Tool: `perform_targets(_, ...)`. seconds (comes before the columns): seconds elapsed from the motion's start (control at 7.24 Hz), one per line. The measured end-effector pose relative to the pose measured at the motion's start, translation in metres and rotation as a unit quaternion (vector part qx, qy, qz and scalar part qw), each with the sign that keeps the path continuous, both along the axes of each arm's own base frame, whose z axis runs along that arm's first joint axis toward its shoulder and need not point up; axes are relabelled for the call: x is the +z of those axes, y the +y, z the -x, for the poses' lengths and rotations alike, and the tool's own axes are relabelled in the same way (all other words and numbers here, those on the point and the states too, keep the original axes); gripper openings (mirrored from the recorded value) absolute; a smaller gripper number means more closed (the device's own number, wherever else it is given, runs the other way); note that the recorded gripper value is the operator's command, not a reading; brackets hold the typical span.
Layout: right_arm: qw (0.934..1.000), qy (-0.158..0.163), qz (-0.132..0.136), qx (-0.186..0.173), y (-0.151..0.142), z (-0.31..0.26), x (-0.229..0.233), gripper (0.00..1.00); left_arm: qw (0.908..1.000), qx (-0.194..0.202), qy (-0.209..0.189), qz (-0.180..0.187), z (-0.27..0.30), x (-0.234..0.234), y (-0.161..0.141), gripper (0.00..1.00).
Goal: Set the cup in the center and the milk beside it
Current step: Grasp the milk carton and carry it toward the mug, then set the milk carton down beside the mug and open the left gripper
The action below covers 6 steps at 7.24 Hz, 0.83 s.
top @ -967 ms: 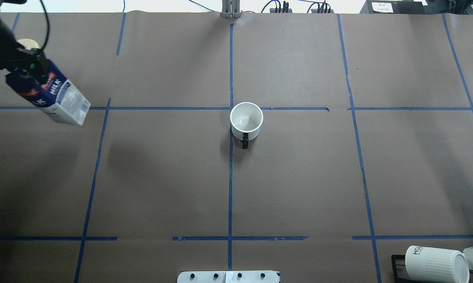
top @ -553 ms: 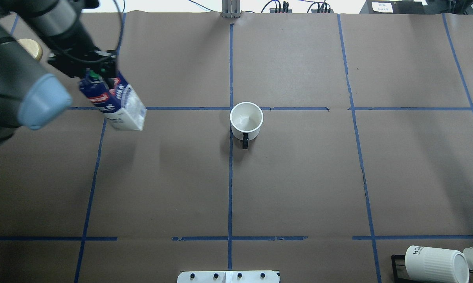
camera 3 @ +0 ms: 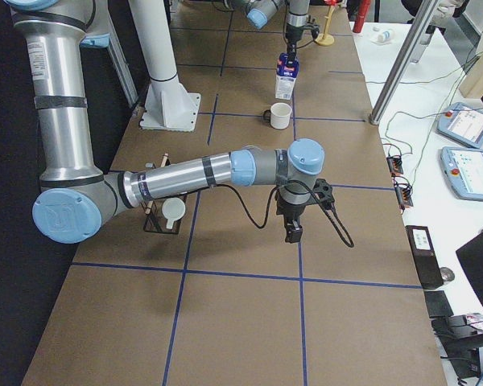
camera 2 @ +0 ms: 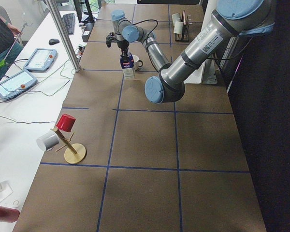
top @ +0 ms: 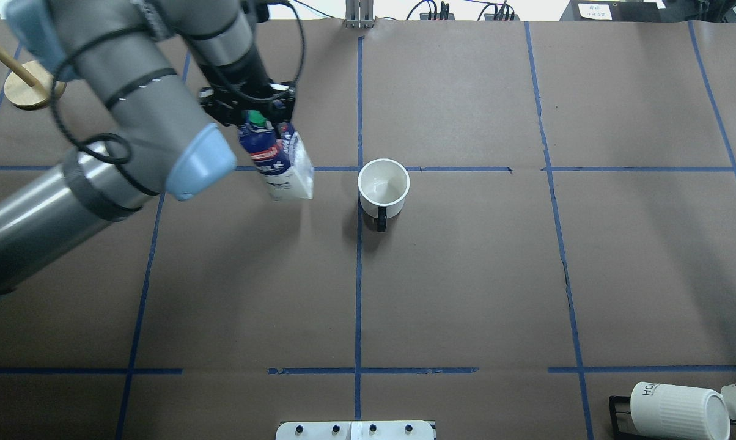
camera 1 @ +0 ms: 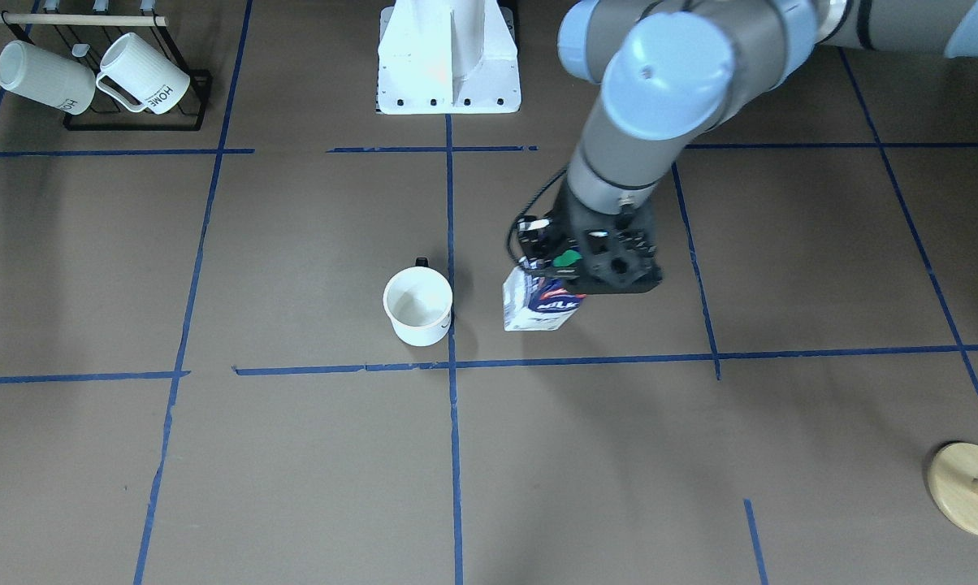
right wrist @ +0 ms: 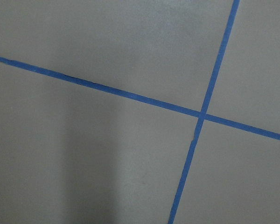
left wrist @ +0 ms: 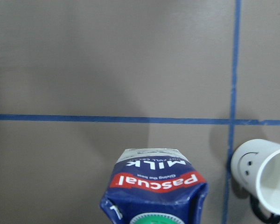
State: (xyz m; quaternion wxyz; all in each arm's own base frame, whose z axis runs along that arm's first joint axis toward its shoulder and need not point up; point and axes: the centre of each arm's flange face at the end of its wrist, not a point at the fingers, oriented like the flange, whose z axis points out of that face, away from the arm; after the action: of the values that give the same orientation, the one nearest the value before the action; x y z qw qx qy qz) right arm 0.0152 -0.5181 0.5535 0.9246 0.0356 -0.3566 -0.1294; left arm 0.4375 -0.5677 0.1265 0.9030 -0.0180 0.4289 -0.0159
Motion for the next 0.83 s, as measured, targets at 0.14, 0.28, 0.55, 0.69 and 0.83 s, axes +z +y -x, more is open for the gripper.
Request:
perform_targets(0.14, 1.0000, 0.000, 0.001, 0.000, 0.000, 0.000, 0.001, 1.00, 1.0000, -0.006, -0.008, 0.000, -0.029, -0.010, 0.007, 0.40)
perform_targets(0.28, 1.0000, 0.000, 0.002, 0.000, 0.000, 0.000, 0.002, 1.00, 0.9999, -0.008, -0.014, -0.002, -0.046, -0.013, 0.012, 0.40)
perform_targets(0.55, 1.0000, 0.000, 0.003, 0.000, 0.000, 0.000, 0.003, 1.00, 0.9997, -0.007, -0.021, -0.004, -0.060, -0.013, 0.019, 0.63)
perform_targets(0.69, 1.0000, 0.000, 0.004, 0.000, 0.001, 0.000, 0.004, 1.00, 0.9996, -0.008, -0.026, -0.007, -0.065, -0.011, 0.022, 0.73)
perform_targets(0.83, 1.0000, 0.001, 0.005, 0.000, 0.002, 0.000, 0.005, 1.00, 0.9994, -0.009, -0.031, -0.011, -0.069, -0.010, 0.024, 0.99)
